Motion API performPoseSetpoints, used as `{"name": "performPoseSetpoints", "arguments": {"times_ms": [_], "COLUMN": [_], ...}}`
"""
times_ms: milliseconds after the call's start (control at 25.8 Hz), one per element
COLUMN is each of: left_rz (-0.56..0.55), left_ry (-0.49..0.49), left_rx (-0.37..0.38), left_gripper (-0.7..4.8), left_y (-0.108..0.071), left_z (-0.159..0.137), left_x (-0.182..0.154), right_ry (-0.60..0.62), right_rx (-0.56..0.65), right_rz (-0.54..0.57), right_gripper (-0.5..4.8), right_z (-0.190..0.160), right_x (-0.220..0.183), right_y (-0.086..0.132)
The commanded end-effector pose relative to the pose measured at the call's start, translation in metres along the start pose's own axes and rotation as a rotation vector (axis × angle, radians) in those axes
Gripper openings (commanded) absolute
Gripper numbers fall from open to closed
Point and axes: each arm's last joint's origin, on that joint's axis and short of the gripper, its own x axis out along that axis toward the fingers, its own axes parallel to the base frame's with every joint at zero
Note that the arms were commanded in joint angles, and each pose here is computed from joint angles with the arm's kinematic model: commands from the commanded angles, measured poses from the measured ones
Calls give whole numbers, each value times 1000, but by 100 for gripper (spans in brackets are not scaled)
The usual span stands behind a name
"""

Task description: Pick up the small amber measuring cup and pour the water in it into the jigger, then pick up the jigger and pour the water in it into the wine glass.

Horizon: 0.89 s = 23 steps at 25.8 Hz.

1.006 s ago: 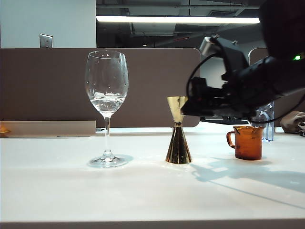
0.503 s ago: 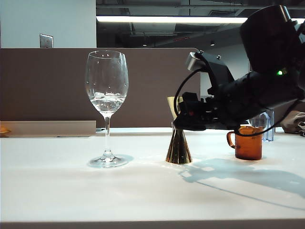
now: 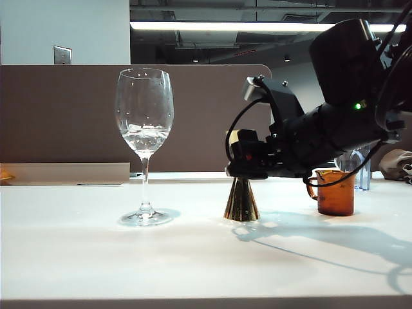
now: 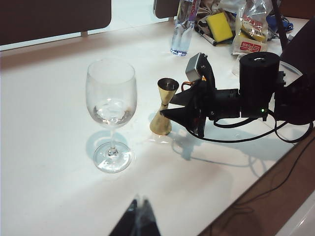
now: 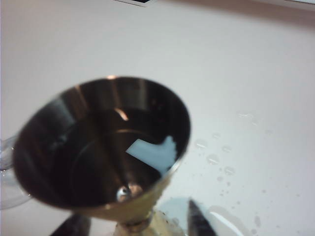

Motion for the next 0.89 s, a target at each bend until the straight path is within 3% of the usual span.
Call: {"name": "performPoseSetpoints", "arguments": {"times_ms": [39, 348, 464, 658, 697, 735, 890], "left_rz": [-5, -5, -5, -5, -5, -5, -5], "left_ry": [-12, -12, -12, -12, -12, -12, -12], "left_rx": [5, 5, 5, 5, 5, 5, 5], "left_gripper": [-2, -2, -2, -2, -2, -2, -2], "left_y": [0, 0, 0, 0, 0, 0, 0], "left_z": [2, 2, 2, 2, 2, 2, 2], "left_x": [-1, -1, -1, -1, -1, -1, -1], "right_ry": [-15, -29, -36, -39, -39, -39, -38], "right_rx": [-2, -4, -5, -5, -5, -5, -5], "right_rz": [2, 2, 2, 2, 3, 4, 6], "right_gripper": [198, 196, 144, 138, 92, 84, 84], "right_z": [2, 4, 6, 7, 7, 7, 7], "right_x": [2, 2, 4, 5, 5, 5, 5], "right_y": [0, 0, 0, 0, 0, 0, 0]}}
